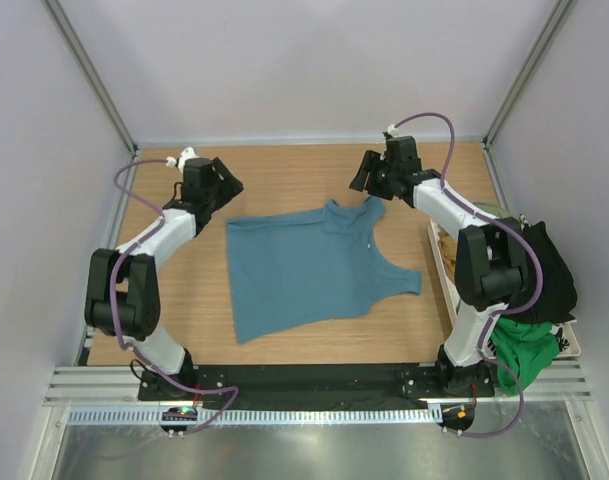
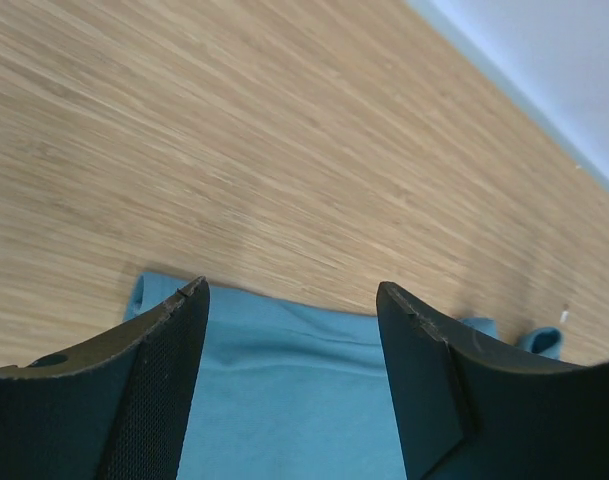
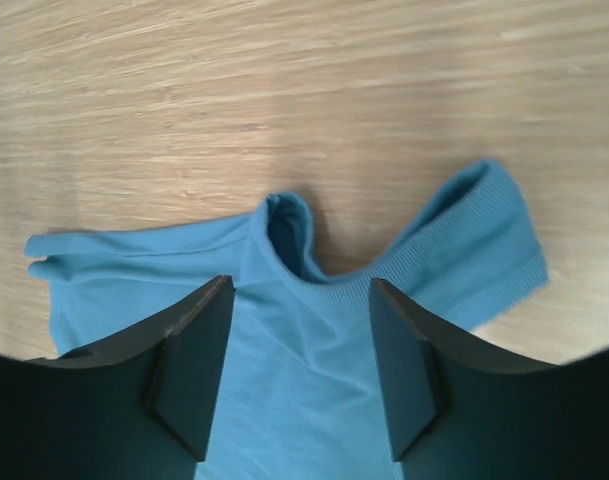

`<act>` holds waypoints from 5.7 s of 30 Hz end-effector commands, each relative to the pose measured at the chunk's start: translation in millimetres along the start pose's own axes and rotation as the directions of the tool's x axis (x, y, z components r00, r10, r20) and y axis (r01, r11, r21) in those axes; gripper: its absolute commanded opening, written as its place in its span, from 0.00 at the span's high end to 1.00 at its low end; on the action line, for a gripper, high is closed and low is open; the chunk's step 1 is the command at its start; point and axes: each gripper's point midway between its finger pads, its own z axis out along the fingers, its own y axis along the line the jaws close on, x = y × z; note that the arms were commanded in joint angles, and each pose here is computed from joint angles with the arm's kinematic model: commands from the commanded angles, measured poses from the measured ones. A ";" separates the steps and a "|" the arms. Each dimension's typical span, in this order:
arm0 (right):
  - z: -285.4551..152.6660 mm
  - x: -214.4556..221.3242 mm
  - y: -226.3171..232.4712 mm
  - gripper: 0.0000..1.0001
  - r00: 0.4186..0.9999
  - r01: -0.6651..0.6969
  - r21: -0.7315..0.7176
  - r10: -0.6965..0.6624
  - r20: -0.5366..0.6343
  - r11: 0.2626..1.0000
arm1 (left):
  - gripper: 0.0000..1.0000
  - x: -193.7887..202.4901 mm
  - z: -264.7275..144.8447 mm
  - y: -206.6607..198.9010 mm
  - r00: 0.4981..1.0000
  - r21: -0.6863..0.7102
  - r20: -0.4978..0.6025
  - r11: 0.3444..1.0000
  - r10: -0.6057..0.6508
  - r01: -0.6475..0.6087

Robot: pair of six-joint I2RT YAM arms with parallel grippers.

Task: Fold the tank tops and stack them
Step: Flatten the tank top out

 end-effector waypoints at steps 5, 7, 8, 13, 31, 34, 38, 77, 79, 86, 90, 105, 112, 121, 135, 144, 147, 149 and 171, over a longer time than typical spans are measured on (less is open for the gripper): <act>-16.2 -17.4 -47.4 0.56 0.995 -0.022 0.215 0.001 0.099 0.976 | 0.33 -27.5 -55.9 -9.6 0.995 0.059 0.100 0.998 -0.018 0.013; -10.6 -12.4 -54.0 0.57 0.997 -0.033 0.239 0.014 0.081 0.971 | 0.33 -20.0 -58.6 -4.8 0.996 0.058 0.085 0.998 -0.015 0.010; -8.1 -13.4 -55.6 0.61 0.997 -0.040 0.242 0.021 0.079 0.969 | 0.33 -18.5 -59.8 -3.7 0.996 0.058 0.083 0.998 -0.014 0.010; 23.5 8.2 -71.4 0.73 0.997 -0.070 0.256 0.072 0.000 0.964 | 0.34 -1.8 -62.9 0.3 1.000 0.064 0.020 0.998 -0.012 0.011; -34.0 9.7 -152.7 0.69 0.972 -0.222 0.549 0.136 0.194 0.806 | 0.35 13.1 -59.4 6.8 0.998 0.049 -0.050 0.998 0.047 -0.044; -35.7 -5.6 -126.2 0.62 0.978 -0.169 0.447 0.092 0.189 0.878 | 0.35 14.7 -46.4 3.1 0.995 0.049 -0.078 0.997 0.056 -0.052; -24.0 -11.9 -88.6 0.57 0.992 -0.090 0.287 0.059 0.112 0.954 | 0.35 24.6 -25.1 -5.3 0.987 0.073 -0.147 0.996 0.062 -0.051; 88.7 17.8 -37.5 0.74 0.994 0.008 0.112 0.005 -0.111 0.994 | 0.55 58.4 64.9 1.7 0.946 0.038 -0.303 0.994 0.112 -0.106; 89.5 17.8 -37.4 0.75 0.994 0.009 0.110 0.003 -0.112 0.994 | 0.62 59.0 63.5 -2.3 0.945 0.048 -0.310 0.995 0.102 -0.091; 89.5 15.7 -39.1 0.79 0.994 0.000 0.108 0.011 -0.107 0.994 | 0.95 56.5 67.9 -13.4 0.945 0.076 -0.324 0.997 0.049 -0.026; 88.4 14.0 -42.8 0.83 0.995 -0.005 0.116 0.016 -0.101 0.993 | 1.00 53.0 77.8 -13.4 0.941 0.079 -0.339 0.996 -0.021 0.050; 86.0 6.4 -50.5 0.99 0.996 -0.044 0.121 0.053 -0.074 0.992 | 1.00 27.6 86.7 0.4 0.947 0.090 -0.295 0.983 -0.128 0.161; 88.5 7.5 -47.0 0.94 0.995 -0.045 0.101 0.053 -0.080 0.994 | 0.59 36.6 84.2 -11.1 0.938 0.140 -0.331 0.978 -0.101 0.155; 87.3 10.1 -47.4 0.94 0.995 -0.049 0.097 0.057 -0.085 0.994 | 0.59 60.5 90.6 -12.3 0.933 0.112 -0.354 0.987 -0.071 0.117; 88.6 12.4 -47.4 0.94 0.994 -0.051 0.092 0.059 -0.090 0.994 | 0.52 55.9 86.2 10.2 0.953 0.016 -0.302 1.000 -0.018 0.024; 88.4 12.0 -49.9 0.94 0.994 -0.052 0.102 0.060 -0.087 0.993 | 0.52 41.8 74.6 13.4 0.969 -0.033 -0.240 0.997 0.053 -0.063; 87.6 10.6 -50.2 0.83 0.995 -0.054 0.103 0.062 -0.083 0.993 | 0.50 34.1 69.0 13.1 0.973 -0.045 -0.217 0.995 0.077 -0.089; 84.5 8.7 -50.1 0.73 0.995 -0.062 0.114 0.070 -0.073 0.992 | 0.45 28.1 64.9 9.2 0.976 -0.040 -0.200 0.995 0.082 -0.092; -98.3 103.5 -63.0 0.24 1.000 0.000 0.337 -0.007 0.021 0.941 | 0.00 61.7 -119.3 35.9 0.998 -0.047 -0.064 0.999 -0.028 0.025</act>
